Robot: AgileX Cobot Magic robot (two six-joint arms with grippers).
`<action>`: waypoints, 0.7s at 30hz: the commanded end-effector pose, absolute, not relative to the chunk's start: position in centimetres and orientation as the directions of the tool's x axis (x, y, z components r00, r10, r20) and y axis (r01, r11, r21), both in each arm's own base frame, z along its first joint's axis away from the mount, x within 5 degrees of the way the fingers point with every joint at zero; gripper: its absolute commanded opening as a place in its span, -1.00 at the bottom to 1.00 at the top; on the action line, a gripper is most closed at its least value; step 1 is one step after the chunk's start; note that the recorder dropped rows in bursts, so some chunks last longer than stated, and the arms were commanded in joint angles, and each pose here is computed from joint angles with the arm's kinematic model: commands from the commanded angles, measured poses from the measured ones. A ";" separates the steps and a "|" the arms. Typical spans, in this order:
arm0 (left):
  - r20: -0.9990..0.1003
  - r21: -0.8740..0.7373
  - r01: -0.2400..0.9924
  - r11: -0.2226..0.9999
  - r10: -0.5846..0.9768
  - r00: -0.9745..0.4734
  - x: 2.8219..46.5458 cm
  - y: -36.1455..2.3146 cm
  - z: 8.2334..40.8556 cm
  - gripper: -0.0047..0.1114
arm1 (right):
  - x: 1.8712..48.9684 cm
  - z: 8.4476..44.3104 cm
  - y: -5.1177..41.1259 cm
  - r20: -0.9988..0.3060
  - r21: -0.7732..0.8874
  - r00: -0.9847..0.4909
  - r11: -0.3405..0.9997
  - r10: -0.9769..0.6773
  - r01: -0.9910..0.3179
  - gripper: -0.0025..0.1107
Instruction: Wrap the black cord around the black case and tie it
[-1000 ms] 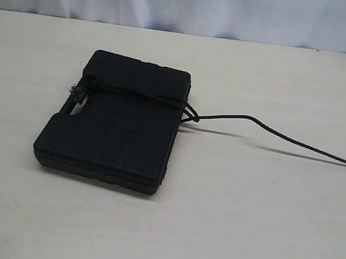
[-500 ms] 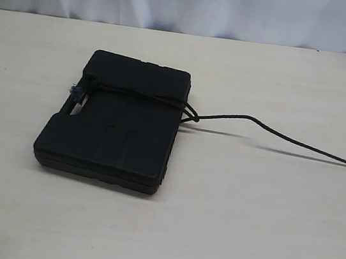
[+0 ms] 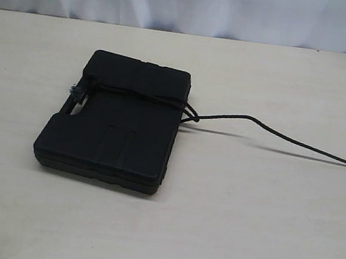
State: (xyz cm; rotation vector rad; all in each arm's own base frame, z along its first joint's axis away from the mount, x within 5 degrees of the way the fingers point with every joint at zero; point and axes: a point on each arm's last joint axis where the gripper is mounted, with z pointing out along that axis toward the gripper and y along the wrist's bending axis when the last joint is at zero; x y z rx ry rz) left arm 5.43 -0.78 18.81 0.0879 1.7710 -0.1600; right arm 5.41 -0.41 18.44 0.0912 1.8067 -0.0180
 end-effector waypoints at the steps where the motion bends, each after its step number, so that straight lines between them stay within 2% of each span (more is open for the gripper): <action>1: -0.980 -0.059 0.147 0.987 -0.029 -0.197 5.4 -0.8 18.8 -0.92 | 5.4 18.4 -0.5 -0.973 0.035 -0.226 0.996 0.052 0.079 -0.88; 6: -0.980 -0.059 0.147 0.987 -0.029 -0.197 5.4 -0.8 18.8 -0.92 | 5.4 18.4 -0.5 -0.973 0.035 -0.226 0.996 0.052 0.079 -0.88; 13: -0.980 -0.059 0.076 0.995 -0.043 -0.194 5.5 -0.4 18.8 -0.92 | 5.4 18.4 -0.5 -0.973 0.035 -0.226 0.996 0.052 0.079 -0.88; 21: -0.980 -0.059 0.074 0.996 -0.043 -0.194 5.5 -0.4 18.8 -0.92 | 5.4 18.4 -0.5 -0.973 0.035 -0.226 0.996 0.052 0.079 -0.88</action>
